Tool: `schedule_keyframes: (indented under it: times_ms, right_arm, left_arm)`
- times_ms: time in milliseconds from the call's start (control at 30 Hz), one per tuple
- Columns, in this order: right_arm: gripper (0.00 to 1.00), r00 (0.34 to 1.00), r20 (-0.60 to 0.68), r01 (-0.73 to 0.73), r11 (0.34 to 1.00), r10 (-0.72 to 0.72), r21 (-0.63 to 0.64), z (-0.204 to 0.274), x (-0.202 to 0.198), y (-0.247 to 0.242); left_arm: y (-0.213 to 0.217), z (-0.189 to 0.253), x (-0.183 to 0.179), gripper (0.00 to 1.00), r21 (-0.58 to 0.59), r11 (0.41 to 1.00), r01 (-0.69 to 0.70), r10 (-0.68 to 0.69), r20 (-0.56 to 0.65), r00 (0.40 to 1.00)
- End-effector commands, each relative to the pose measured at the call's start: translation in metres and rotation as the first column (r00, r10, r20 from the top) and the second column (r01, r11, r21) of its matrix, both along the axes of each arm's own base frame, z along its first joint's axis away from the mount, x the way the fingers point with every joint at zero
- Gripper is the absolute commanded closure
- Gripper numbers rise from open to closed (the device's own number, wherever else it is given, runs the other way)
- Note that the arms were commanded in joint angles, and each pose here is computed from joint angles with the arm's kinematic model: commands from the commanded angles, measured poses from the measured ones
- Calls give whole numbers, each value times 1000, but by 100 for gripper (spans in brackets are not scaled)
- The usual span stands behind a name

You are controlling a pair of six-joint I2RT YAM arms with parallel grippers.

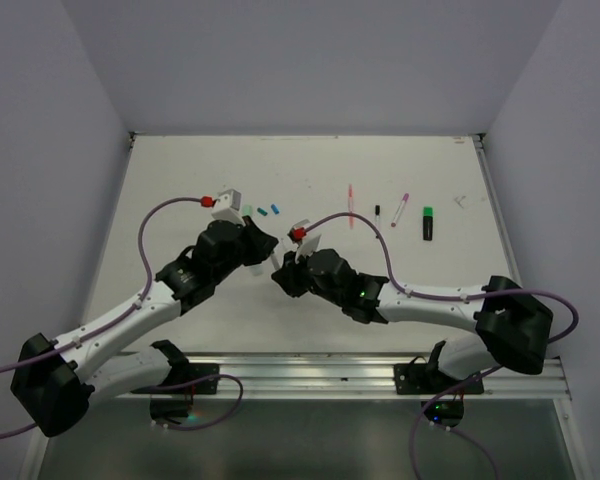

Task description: Open the pen caps

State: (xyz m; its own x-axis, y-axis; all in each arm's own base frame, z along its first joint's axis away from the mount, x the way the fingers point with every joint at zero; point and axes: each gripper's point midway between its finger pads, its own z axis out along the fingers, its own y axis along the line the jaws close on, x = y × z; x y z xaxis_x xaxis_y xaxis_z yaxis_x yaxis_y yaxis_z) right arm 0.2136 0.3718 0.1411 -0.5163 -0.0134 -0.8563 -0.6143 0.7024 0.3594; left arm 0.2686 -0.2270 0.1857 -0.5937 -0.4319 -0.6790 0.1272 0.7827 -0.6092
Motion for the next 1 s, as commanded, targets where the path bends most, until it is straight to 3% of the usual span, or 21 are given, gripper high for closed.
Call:
schedule_keyframes:
  times_ms: [0,33,67,367,667,967]
  right_arm:
    - [88,999,51,4,997,-8,72,29,8,14]
    - [98,999,53,9,998,-13,67,28,10,12]
    - [100,999,46,8,998,-11,54,24,8,11]
    - [100,1000,16,5,1000,-4,-27,-13,-3,-11]
    - [100,1000,-4,0,997,0,-82,-38,-13,-31]
    - [100,1000,-5,0,997,-1,-82,-46,-19,-41]
  left_arm:
    - [0,19,5,100,-50,998,-29,32,60,998]
    - [2,22,6,100,-59,997,-39,43,66,997]
    - [2,25,8,100,-66,997,-48,53,75,996]
    - [12,116,42,100,-170,972,-162,206,282,937]
    - [20,235,60,100,-292,937,-193,317,477,820]
    - [50,311,59,100,-363,900,-241,419,571,705]
